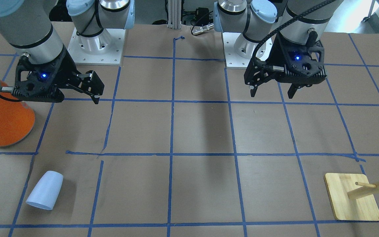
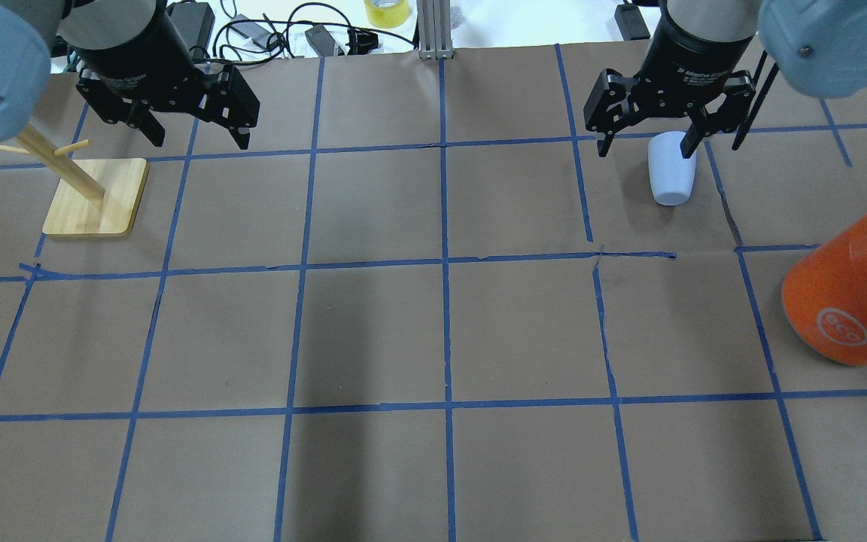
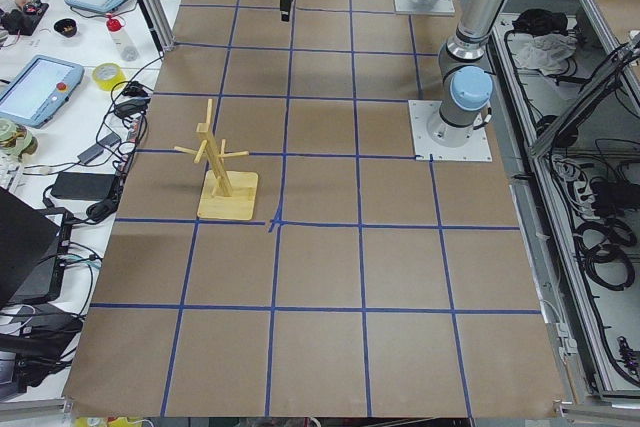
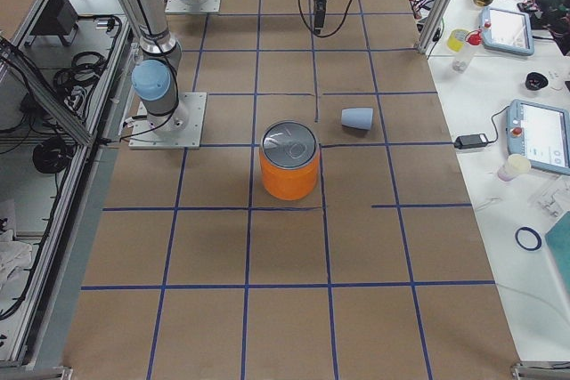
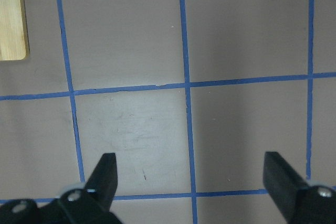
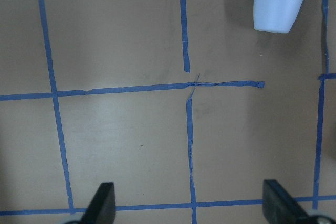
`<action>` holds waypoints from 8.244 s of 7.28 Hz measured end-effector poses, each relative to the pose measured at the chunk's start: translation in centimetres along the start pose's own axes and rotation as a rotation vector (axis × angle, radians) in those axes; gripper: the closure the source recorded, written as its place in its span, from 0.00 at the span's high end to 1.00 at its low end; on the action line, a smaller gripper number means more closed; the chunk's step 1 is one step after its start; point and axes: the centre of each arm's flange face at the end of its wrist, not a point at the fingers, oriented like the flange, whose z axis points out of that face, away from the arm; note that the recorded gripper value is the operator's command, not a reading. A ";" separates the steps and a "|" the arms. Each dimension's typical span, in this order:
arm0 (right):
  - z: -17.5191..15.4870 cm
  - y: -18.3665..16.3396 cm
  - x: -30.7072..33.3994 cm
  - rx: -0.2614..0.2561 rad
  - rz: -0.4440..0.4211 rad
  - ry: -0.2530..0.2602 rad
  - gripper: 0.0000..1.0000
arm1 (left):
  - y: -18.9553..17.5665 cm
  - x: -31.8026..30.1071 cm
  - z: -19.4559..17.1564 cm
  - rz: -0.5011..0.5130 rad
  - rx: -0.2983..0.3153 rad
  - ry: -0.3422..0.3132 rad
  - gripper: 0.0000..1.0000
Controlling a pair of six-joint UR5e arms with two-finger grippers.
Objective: Flip cup
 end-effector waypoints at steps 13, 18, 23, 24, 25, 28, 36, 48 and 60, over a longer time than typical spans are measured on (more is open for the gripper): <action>0.3 -0.5 1.3 0.006 0.006 0.005 1.00 | 0.0 0.0 0.0 0.001 0.000 0.000 1.00; 6.0 -8.0 9.1 0.084 0.075 0.063 1.00 | 0.0 0.0 0.0 0.004 0.000 -0.001 1.00; 17.5 -15.2 11.2 0.176 0.105 0.085 1.00 | 0.0 0.0 0.0 0.002 0.000 -0.001 1.00; 19.4 -15.9 12.0 0.172 0.119 0.089 1.00 | 0.0 0.0 0.0 0.002 0.000 0.000 1.00; 21.0 -16.4 12.8 0.166 0.130 0.091 1.00 | 0.0 0.0 0.0 0.002 0.000 0.000 1.00; 24.8 -17.4 13.6 0.149 0.143 0.089 1.00 | 0.0 0.0 0.0 0.002 0.000 0.000 1.00; 24.7 -17.4 13.5 0.155 0.087 0.088 0.18 | 0.0 0.0 0.0 0.002 0.001 0.000 1.00; 24.8 -6.1 -26.9 0.380 -1.726 0.017 0.20 | 0.0 -0.1 0.0 -0.005 0.001 0.000 1.00; 28.8 -2.7 -31.0 0.310 -1.722 -0.057 0.82 | 0.0 -0.1 -0.1 -0.003 0.001 0.000 1.00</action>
